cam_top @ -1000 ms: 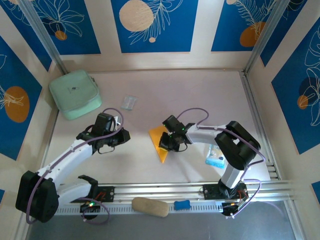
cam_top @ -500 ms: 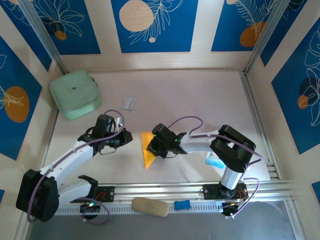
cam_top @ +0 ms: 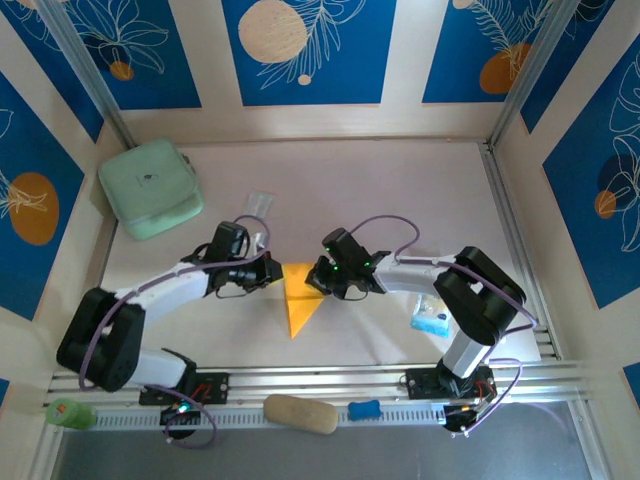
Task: Fold a paper plane with a square sheet of paper (pick it up from the middle)
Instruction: Fold the wing for the fifth time at the center of the table.
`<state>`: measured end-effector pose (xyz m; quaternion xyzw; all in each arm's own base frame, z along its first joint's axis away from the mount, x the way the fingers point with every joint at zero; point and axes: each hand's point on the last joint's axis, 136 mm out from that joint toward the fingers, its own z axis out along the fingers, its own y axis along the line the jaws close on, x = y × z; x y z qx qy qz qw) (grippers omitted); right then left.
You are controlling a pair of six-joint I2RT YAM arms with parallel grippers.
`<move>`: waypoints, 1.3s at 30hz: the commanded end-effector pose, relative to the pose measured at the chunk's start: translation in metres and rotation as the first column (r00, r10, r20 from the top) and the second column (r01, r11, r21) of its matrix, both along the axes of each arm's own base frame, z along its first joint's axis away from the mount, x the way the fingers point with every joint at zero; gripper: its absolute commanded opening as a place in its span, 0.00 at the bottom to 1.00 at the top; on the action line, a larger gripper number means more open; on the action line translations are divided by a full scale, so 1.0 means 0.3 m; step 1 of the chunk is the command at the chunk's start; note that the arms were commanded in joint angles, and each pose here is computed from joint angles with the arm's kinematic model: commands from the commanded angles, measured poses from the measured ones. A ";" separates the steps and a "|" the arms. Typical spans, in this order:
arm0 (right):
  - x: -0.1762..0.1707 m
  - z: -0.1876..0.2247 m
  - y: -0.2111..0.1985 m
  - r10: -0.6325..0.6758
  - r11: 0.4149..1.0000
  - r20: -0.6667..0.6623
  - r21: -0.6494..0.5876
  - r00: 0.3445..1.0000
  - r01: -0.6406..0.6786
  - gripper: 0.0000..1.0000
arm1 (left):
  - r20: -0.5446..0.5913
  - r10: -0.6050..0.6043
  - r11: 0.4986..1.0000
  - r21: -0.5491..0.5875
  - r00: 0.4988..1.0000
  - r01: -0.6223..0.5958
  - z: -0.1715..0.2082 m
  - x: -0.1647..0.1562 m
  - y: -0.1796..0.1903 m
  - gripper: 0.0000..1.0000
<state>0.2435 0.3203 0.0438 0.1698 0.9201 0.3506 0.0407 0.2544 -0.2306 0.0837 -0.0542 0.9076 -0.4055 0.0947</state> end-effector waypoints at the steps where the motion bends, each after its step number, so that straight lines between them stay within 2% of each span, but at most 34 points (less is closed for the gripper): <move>1: -0.025 -0.001 -0.047 0.047 0.999 -0.009 -0.023 0.999 -0.047 0.10 | 0.033 -0.065 0.997 -0.042 0.997 0.066 0.053 0.042 -0.078 0.00; 11: -0.006 0.012 -0.105 0.079 0.996 0.023 -0.034 0.997 -0.078 0.18 | -0.101 -0.039 0.993 0.107 0.994 0.050 -0.127 0.074 -0.061 0.00; 19: -0.013 -0.009 -0.127 0.106 0.994 -0.007 -0.038 0.994 -0.106 0.34 | -0.182 -0.004 0.991 0.129 0.983 0.028 -0.262 0.021 -0.027 0.00; 23: -0.021 -0.015 -0.103 0.149 0.989 -0.031 -0.014 0.988 -0.150 0.36 | -0.222 0.031 0.993 0.114 0.975 -0.006 -0.320 -0.007 0.001 0.00; 27: -0.033 -0.032 -0.095 0.161 0.986 -0.079 -0.030 0.984 -0.164 0.37 | -0.234 0.045 0.997 0.077 0.971 -0.028 -0.332 -0.021 0.007 0.00; 39: -0.096 -0.063 -0.059 0.202 0.976 -0.144 -0.048 0.969 -0.211 0.37 | -0.214 0.034 0.998 0.064 0.976 -0.021 -0.318 -0.032 0.013 0.00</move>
